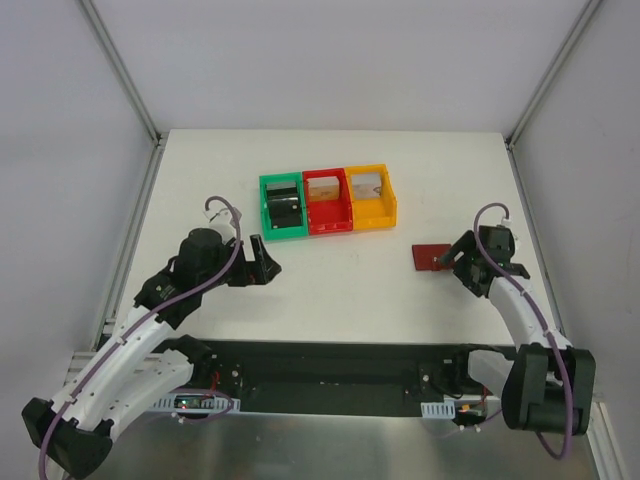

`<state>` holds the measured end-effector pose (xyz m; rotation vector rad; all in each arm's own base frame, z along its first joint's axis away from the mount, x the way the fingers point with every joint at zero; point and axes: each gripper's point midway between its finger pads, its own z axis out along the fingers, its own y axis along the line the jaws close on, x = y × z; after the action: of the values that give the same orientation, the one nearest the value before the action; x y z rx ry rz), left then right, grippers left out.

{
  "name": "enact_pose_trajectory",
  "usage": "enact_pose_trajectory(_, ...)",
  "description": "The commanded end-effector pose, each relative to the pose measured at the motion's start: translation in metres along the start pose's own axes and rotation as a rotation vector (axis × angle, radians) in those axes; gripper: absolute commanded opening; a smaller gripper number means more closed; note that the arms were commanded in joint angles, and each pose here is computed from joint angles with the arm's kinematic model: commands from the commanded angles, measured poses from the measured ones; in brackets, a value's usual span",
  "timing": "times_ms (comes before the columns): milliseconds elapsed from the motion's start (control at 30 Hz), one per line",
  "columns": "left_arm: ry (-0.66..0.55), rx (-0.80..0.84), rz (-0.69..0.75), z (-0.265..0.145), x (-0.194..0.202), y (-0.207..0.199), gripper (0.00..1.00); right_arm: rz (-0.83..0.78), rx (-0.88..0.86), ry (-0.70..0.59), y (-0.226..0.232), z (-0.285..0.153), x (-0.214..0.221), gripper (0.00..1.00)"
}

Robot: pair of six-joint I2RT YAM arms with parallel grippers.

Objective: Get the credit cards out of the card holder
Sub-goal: Move the card holder to the center of the board.

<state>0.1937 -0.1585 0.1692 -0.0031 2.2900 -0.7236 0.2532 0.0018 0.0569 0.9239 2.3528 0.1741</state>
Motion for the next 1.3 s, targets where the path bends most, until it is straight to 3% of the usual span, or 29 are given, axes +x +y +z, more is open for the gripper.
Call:
enact_pose_trajectory(0, -0.082, 0.036, -0.011, -0.008, -0.01, -0.006, 0.88, 0.044, -0.077, -0.041, 0.019, 0.008, -0.021, 0.82)
enact_pose_trajectory(533, -0.092, 0.062, -0.025, -0.012, -0.006, -0.008, 0.88, -0.05, -0.014, 0.071, 0.024, 0.042, -0.029, 0.73)
enact_pose_trajectory(633, -0.087, 0.074, -0.025, -0.012, -0.005, -0.01, 0.88, -0.081, -0.032, 0.126, 0.029, 0.049, -0.02, 0.67)
enact_pose_trajectory(1000, -0.039, 0.128, -0.026, -0.007, 0.004, -0.018, 0.88, -0.367, -0.03, 0.145, 0.061, 0.043, 0.003, 0.59)
enact_pose_trajectory(1267, -0.01, 0.169, -0.022, -0.006, 0.011, -0.024, 0.87, -0.595, -0.083, 0.241, 0.082, 0.035, 0.051, 0.56)
